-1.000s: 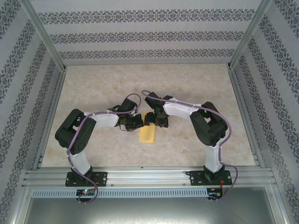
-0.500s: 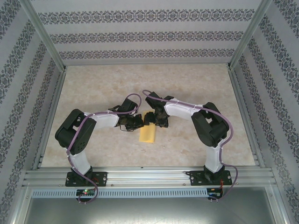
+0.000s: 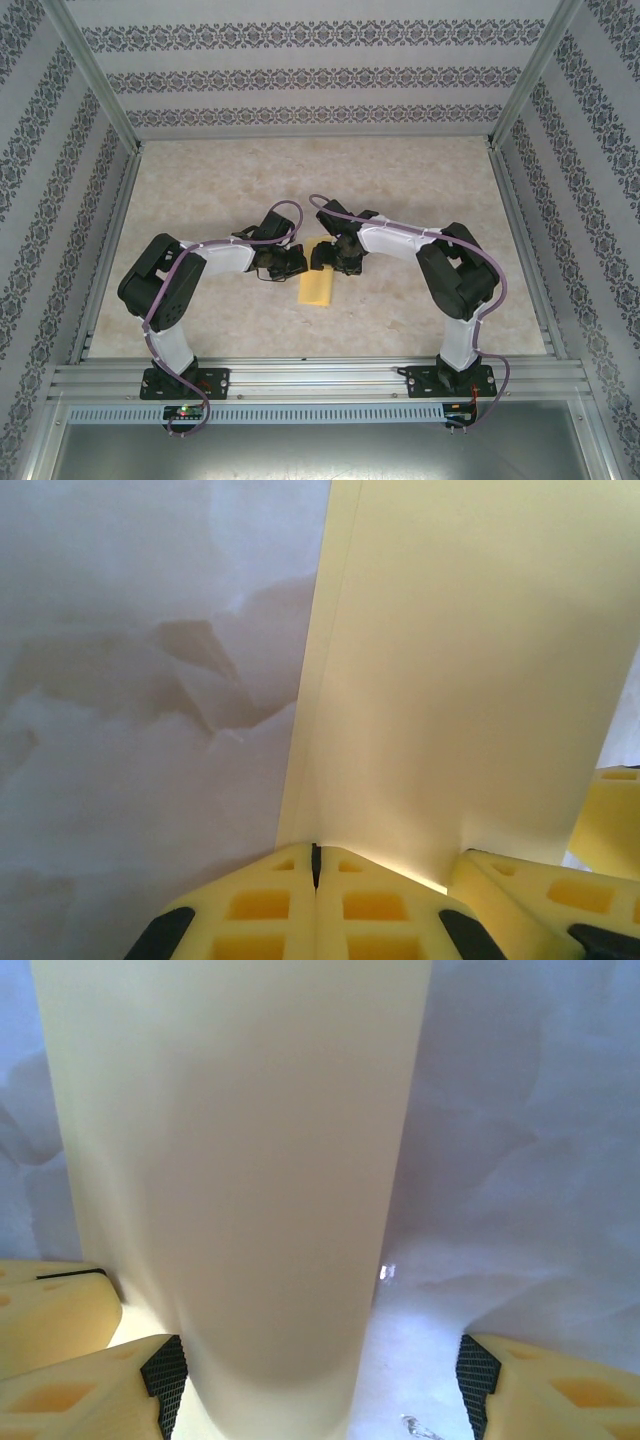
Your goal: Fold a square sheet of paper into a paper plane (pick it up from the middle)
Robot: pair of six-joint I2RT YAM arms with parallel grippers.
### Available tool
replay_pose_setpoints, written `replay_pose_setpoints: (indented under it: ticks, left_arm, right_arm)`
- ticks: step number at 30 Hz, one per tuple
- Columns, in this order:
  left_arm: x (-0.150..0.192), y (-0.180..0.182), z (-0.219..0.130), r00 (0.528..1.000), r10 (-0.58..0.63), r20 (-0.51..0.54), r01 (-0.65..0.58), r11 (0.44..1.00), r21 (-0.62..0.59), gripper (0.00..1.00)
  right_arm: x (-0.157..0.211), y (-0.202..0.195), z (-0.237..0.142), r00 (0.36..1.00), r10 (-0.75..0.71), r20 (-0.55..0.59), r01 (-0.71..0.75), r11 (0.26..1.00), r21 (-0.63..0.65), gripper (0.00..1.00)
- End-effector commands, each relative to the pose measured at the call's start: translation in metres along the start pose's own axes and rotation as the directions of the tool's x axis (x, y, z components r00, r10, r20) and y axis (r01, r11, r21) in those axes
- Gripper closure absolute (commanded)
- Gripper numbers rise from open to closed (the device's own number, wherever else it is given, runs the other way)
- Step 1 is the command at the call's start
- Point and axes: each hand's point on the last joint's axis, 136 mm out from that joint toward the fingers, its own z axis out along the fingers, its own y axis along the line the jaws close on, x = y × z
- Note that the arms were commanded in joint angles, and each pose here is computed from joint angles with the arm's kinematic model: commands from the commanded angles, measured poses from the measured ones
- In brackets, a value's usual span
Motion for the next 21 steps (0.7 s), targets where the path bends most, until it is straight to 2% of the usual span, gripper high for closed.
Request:
replay_pose_setpoints:
  ticks: [1,8,16,19,21]
  left_arm:
    - [0.016,0.021,0.007,0.999,-0.014,-0.035,0.011,0.996,-0.088,1.0]
    - [0.016,0.02,0.007,0.999,-0.012,-0.036,0.009,0.996,-0.085,1.0]
    - [0.014,0.006,0.003,0.999,0.01,-0.034,-0.012,0.999,-0.039,1.0]
    - [0.007,-0.012,-0.014,0.999,0.034,0.005,-0.035,0.999,0.01,1.0]
    - [-0.001,-0.02,-0.034,0.997,0.047,0.067,-0.048,0.999,0.005,0.93]
  right_arm:
    - [-0.003,0.004,-0.016,0.999,-0.023,0.043,0.024,0.999,-0.025,0.25]
    - [-0.001,-0.004,-0.019,0.999,-0.012,0.048,0.013,1.0,-0.013,0.29]
    - [0.009,-0.023,0.004,1.0,-0.005,-0.013,0.006,0.995,0.098,0.38]
    - [0.009,-0.025,0.008,1.0,-0.002,-0.018,0.003,0.994,0.105,0.38]
    - [0.009,-0.025,0.009,1.0,-0.001,-0.02,0.003,0.994,0.11,0.38]
